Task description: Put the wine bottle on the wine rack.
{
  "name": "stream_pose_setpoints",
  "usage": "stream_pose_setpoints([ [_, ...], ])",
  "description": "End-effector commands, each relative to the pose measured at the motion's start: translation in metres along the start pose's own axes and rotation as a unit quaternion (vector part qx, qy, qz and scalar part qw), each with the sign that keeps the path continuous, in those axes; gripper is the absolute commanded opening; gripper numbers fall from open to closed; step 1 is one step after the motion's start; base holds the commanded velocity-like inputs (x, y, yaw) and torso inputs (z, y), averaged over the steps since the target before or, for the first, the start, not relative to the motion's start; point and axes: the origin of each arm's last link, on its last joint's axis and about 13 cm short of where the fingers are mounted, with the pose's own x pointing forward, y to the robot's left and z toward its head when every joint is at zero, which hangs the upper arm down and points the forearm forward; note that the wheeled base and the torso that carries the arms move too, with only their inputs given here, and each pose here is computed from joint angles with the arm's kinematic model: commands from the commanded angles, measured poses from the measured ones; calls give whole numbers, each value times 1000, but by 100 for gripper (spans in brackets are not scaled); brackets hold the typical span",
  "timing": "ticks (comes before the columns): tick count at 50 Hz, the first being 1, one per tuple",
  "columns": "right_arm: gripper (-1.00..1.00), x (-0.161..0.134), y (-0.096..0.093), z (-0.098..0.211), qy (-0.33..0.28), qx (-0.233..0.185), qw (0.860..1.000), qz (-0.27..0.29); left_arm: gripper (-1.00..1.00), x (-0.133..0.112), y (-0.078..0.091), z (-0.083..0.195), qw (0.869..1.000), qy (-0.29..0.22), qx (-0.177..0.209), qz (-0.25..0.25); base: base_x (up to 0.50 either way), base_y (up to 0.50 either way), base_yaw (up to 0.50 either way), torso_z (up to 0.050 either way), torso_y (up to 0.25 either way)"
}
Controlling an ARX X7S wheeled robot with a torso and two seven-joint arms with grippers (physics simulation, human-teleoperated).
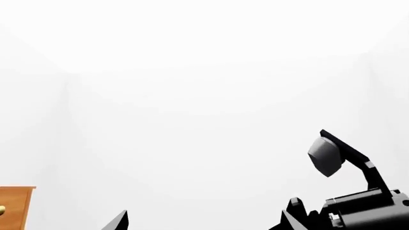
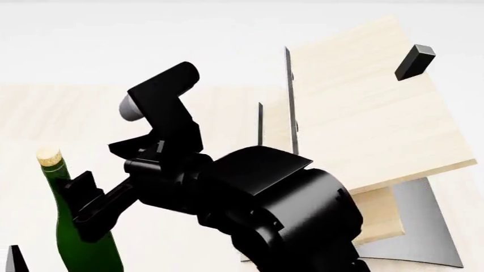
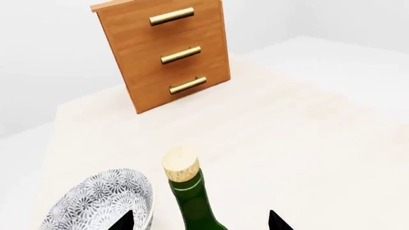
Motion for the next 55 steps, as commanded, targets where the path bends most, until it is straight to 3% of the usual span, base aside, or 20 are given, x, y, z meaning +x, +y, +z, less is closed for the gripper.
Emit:
stream_pose_setpoints([
  [1,100,14,5,-3,-1,7,1000,14,100,0,0,0,1000,1,0,1,0,0,0,0,0],
  [7,100,17,10,-2,-7,11,1000,24,100,0,0,-1,1000,1,0,1,0,0,0,0,0],
  [36,100,56,1,-20,-26,26,999,28,100,0,-1,-1,1000,1,-1,-2,0,0,0,0,0],
  [55,100,64,-4,-26,-41,31,998,21,100,0,0,-1,1000,2,-2,-1,0,0,0,0,0],
])
